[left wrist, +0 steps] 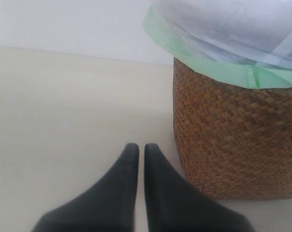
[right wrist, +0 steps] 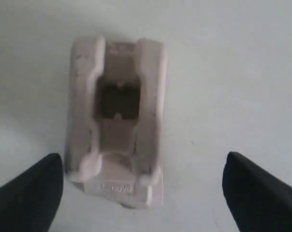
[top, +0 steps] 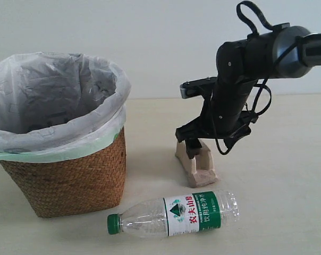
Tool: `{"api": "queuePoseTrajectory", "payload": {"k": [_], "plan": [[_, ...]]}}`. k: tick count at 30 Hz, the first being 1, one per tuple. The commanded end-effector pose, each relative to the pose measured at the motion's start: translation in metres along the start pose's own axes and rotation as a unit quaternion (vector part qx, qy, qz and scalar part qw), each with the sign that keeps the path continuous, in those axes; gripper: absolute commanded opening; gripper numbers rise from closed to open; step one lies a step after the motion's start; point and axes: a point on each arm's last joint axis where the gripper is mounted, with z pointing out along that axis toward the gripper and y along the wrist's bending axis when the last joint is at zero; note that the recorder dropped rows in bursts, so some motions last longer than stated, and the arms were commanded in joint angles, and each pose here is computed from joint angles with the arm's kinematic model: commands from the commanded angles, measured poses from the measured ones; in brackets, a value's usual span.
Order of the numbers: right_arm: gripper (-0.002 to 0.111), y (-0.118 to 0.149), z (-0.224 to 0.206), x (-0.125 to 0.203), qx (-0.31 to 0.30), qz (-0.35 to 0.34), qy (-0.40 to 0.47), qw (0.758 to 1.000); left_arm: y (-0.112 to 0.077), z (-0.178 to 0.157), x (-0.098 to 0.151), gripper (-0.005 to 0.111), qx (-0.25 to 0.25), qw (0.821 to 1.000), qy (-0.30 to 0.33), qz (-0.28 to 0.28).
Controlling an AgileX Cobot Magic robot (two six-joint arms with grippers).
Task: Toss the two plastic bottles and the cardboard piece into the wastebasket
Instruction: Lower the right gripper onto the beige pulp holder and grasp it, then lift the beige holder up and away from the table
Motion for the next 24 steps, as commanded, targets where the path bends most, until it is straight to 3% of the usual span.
{"api": "queuePoseTrajectory", "payload": {"k": [1,12,17,21,24], "plan": [[0.079,0.005,0.008,-0.015,-0.027,-0.001,-0.021,0.999,0.000,0.000,0.001,0.004,0.002,1.000,0.000,0.000],[0.076,0.010,0.051,-0.011,-0.054,-0.013,-0.001,0.998,0.000,0.000,0.001,0.004,0.002,1.000,0.000,0.000],[0.037,0.010,0.051,-0.012,-0.053,-0.012,-0.009,0.998,0.000,0.000,0.001,0.004,0.002,1.000,0.000,0.000],[-0.001,0.008,0.047,-0.013,-0.052,-0.010,-0.011,0.999,0.000,0.000,0.001,0.004,0.002,1.000,0.000,0.000],[0.000,0.005,0.031,-0.017,-0.042,-0.002,-0.028,0.999,0.000,0.000,0.001,0.004,0.002,1.000,0.000,0.000]]}}
